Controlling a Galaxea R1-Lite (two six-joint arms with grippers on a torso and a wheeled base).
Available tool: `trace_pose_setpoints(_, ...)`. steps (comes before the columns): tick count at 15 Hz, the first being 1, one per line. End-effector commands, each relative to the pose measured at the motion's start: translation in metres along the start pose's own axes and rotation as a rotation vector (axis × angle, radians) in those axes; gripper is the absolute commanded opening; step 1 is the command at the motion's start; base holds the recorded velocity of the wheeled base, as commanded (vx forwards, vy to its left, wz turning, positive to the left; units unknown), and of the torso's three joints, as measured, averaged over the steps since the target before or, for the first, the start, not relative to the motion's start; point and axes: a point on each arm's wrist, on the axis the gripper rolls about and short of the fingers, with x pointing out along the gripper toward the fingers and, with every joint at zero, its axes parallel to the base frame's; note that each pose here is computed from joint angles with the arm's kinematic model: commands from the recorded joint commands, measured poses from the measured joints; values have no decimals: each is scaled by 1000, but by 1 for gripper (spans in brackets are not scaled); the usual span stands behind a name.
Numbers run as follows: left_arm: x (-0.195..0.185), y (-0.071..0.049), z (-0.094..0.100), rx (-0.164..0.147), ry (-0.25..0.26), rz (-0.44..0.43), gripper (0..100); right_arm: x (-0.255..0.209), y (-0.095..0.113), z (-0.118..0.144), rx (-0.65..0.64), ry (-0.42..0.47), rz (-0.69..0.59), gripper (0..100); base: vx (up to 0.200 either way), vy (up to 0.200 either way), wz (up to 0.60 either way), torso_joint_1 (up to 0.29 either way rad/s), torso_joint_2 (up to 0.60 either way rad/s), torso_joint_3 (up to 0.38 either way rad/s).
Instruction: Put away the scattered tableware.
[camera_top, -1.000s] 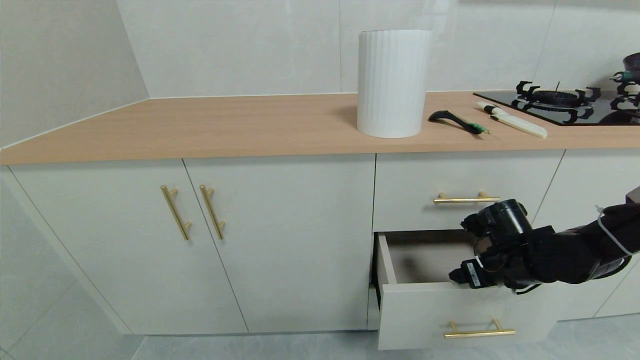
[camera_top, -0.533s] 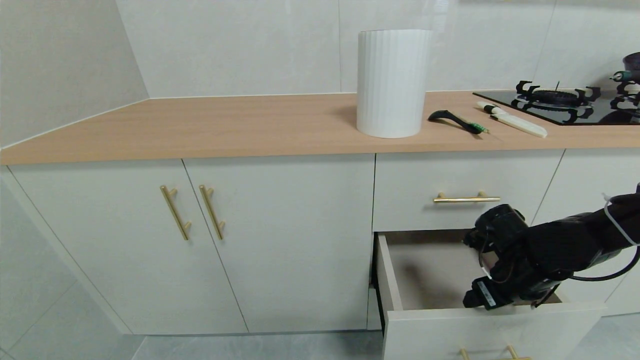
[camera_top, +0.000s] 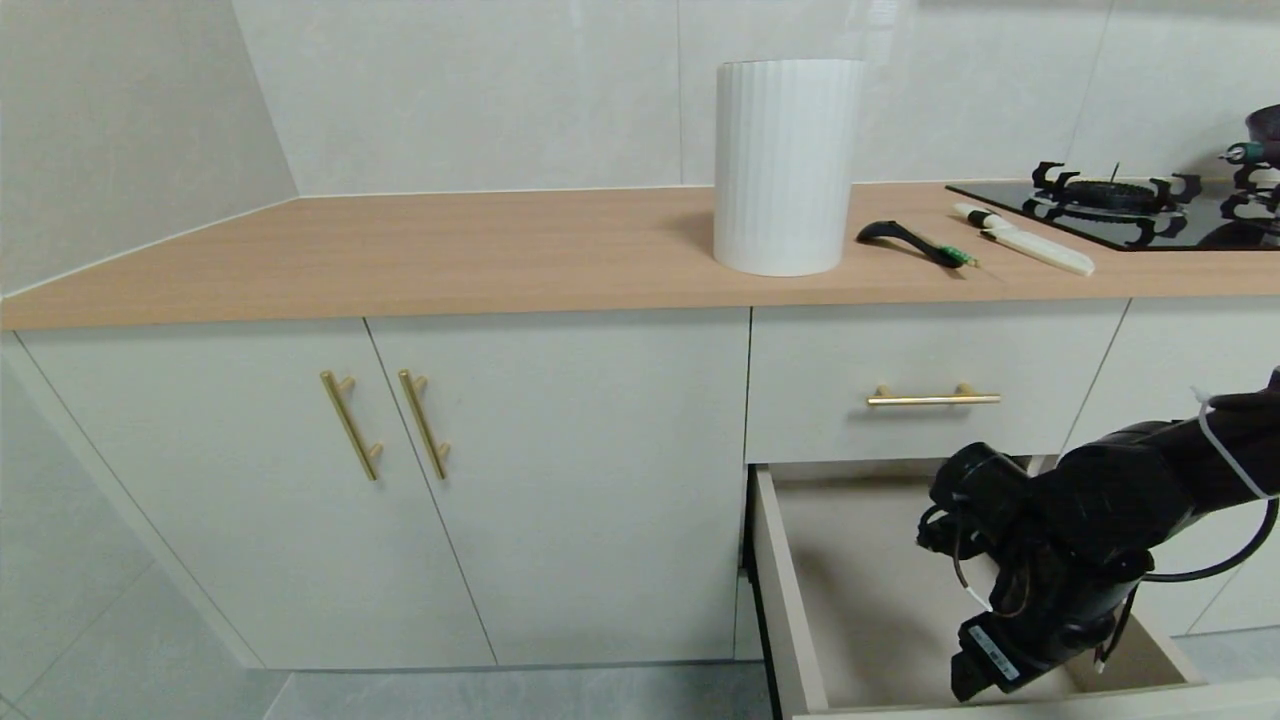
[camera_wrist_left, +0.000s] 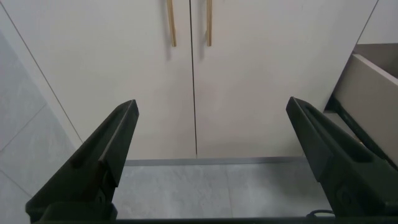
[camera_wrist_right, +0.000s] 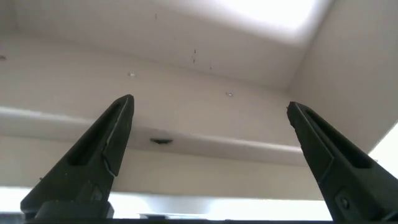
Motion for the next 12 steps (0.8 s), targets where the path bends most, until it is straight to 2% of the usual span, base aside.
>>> trace_pose_setpoints(1,0,0,0,-2,1,2,100,0,5,-1,-26,8,0,100,0,0,0,0,0,0)
trace_pose_setpoints(3,0,0,0,0,1,2,100,0,7,-5,-52,40,0,100,0,0,0,0,0,0)
trace_pose_setpoints(5,0,0,0,0,1,0,100,-1,8,-14,-128,126,0,100,0,0,0,0,0,0)
trace_pose_setpoints(8,0,0,0,0,1,2,100,-1,10,-16,-148,142,-1,100,0,0,0,0,0,0)
trace_pose_setpoints(12,0,0,0,0,1,0,100,-1,20,-25,-231,214,-5,100,0,0,0,0,0,0)
